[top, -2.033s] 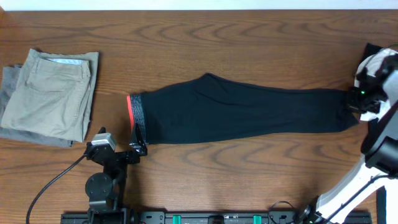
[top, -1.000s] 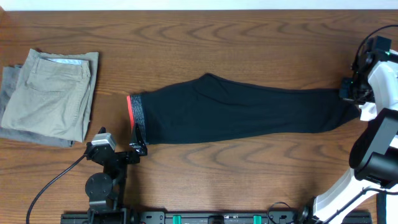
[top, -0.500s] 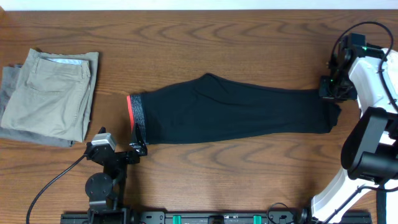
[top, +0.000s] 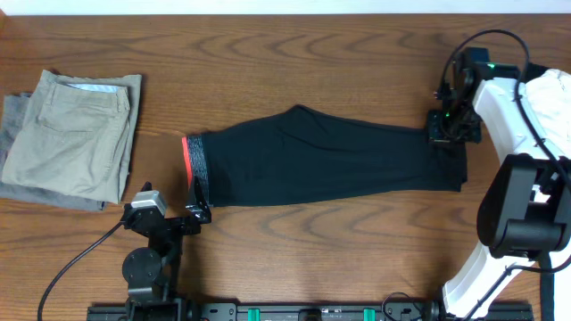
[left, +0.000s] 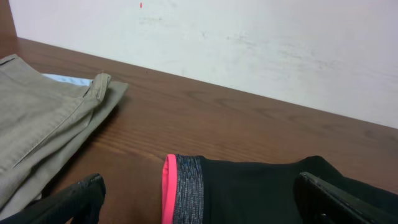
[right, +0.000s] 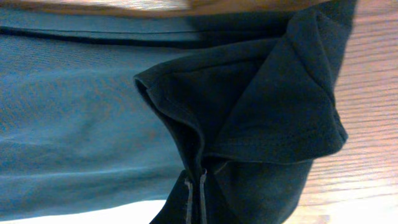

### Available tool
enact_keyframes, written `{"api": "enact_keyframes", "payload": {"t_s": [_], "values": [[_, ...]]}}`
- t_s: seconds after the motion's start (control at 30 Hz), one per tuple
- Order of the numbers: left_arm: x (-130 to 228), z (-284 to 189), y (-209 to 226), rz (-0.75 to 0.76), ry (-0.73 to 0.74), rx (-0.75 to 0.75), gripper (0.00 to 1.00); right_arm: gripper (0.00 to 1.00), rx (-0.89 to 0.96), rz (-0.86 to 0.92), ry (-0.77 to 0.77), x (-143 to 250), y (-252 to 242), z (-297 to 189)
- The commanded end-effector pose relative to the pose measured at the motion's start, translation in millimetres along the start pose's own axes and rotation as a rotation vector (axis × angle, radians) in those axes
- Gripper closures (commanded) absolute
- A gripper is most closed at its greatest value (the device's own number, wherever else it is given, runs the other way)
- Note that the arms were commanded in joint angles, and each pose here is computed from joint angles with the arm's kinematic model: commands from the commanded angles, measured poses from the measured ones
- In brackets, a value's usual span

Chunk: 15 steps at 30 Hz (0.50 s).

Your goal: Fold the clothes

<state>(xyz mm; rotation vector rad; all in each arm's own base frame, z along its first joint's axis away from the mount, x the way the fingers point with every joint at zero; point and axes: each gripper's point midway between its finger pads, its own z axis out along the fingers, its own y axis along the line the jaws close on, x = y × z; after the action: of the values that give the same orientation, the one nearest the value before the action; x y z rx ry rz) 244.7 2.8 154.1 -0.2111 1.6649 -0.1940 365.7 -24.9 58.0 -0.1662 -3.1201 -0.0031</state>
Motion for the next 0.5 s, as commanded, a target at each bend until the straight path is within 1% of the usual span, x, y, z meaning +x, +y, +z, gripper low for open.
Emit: {"api": "enact_keyframes", "payload": {"t_s": [0.0, 0.17, 0.4, 0.43, 0.47], "values": [[15, 1, 1, 0.007, 0.044, 0.003, 0.02, 0.99, -0.025, 0.003, -0.001, 3, 19, -2], [15, 1, 1, 0.008, 0.045, 0.004, 0.02, 0.99, -0.030, -0.026, 0.014, 9, 39, 2], [15, 1, 1, 0.008, 0.044, 0.003, 0.02, 0.99, -0.026, -0.059, 0.030, 18, 52, 14], [15, 1, 1, 0.008, 0.045, 0.004, 0.02, 0.98, -0.026, -0.060, 0.032, 19, 52, 15], [15, 1, 1, 0.008, 0.045, 0.004, 0.02, 0.90, -0.026, -0.060, 0.033, 19, 52, 16]]}}
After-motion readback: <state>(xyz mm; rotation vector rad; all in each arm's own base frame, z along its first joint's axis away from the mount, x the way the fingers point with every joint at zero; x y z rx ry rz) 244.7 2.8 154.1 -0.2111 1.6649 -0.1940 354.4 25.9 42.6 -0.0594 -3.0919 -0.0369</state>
